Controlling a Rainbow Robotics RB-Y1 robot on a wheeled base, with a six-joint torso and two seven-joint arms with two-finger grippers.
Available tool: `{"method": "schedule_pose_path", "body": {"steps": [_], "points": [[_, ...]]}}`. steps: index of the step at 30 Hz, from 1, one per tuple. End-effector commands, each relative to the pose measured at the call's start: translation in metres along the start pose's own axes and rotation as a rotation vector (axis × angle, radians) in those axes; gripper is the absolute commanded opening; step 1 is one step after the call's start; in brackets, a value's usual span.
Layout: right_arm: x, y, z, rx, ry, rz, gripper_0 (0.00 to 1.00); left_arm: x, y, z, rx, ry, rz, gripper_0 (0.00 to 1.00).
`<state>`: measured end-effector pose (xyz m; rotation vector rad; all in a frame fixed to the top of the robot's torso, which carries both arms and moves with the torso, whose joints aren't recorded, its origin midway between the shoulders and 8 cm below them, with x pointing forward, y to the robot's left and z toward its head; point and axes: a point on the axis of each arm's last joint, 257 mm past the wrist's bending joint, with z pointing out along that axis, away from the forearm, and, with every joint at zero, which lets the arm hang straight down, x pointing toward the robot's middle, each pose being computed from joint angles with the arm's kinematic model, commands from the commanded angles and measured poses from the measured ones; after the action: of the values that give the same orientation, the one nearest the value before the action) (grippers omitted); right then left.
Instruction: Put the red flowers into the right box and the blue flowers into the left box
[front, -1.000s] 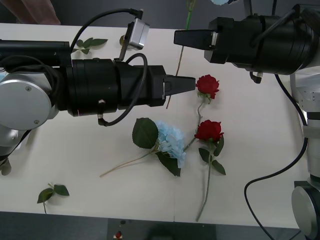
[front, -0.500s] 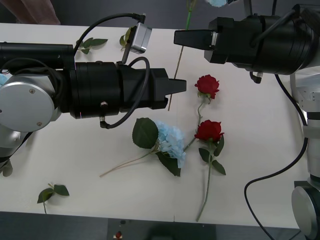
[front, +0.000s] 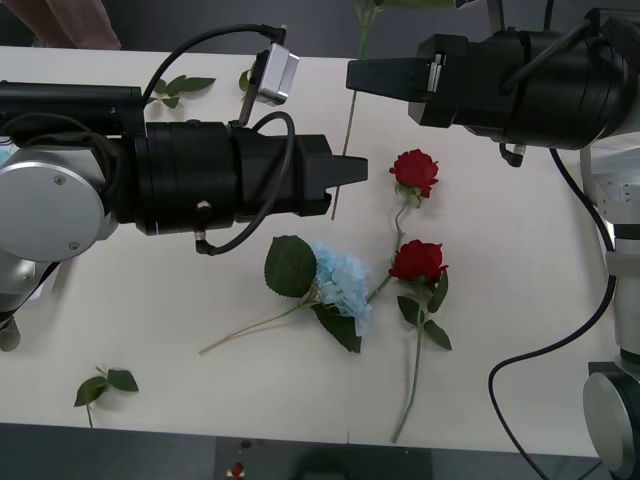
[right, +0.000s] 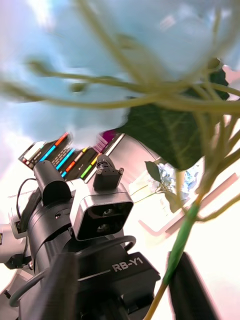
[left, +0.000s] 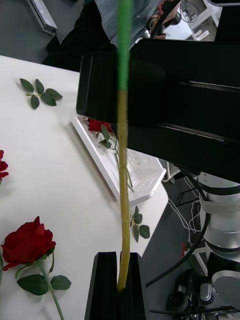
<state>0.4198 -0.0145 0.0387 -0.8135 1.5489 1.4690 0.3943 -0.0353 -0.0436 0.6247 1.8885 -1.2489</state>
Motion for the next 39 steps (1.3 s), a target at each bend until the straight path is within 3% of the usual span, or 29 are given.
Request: {"method": "schedule_pose_path", "body": {"steps": [1, 19, 28, 36, 39], "points": [[-0.012, 0.012, 0.002, -0.016, -0.007, -0.032, 1.0, -0.03, -0.002, -0.019, -0.014, -0.031, 0.011, 0.0], [-0.012, 0.012, 0.002, -0.016, -0.007, -0.032, 1.0, -0.045, 0.052, -0.131, -0.23, 0.01, 0.014, 0.0], [-0.011, 0.006, -0.007, 0.021, 0.021, -0.051, 1.0, -0.031, 0.125, -0.254, -0.526, 0.193, 0.076, 0.0], [0.01, -0.015, -0.024, 0.122, 0.127, -0.048, 1.0, -0.026, 0.183, -0.343, -0.674, 0.196, 0.067, 0.0], [0.029, -0.024, -0.035, 0.174, 0.195, 0.027, 1.0, -0.026, 0.206, -0.371, -0.726, 0.19, 0.075, 0.0]]}}
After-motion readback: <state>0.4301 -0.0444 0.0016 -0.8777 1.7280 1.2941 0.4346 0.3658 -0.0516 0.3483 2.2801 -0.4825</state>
